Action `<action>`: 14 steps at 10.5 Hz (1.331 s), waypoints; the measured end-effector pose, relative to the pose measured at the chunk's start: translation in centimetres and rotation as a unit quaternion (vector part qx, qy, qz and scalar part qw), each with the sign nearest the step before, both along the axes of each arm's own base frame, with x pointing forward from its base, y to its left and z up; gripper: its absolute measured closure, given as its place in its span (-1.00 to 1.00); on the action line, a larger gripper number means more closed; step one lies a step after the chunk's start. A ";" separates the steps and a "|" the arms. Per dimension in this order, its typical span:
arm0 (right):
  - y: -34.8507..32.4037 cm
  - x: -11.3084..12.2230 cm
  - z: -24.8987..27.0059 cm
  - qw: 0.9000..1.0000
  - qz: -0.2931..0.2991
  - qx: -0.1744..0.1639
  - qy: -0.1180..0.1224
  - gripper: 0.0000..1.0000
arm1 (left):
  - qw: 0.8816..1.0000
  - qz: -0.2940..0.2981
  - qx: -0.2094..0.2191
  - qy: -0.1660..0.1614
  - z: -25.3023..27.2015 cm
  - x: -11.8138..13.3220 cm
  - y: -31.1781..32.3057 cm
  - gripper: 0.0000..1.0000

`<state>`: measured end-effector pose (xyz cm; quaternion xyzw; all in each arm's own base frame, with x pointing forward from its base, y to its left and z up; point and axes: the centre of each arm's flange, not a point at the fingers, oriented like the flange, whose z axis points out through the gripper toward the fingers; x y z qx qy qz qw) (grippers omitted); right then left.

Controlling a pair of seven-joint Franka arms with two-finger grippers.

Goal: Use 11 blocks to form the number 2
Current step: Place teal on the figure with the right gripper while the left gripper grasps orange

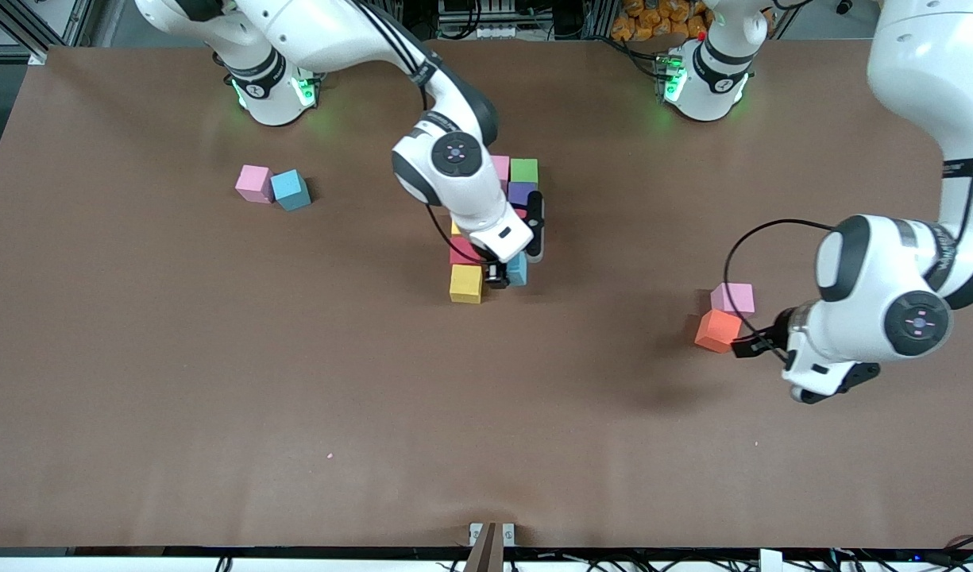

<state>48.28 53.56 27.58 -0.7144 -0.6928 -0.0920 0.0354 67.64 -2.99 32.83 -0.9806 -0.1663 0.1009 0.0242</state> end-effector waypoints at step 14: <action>-2.4 1.3 -7.3 0.998 0.027 -0.057 0.031 -0.18 | 0.932 -0.361 -0.039 0.006 -9.1 -3.4 -3.6 -1.00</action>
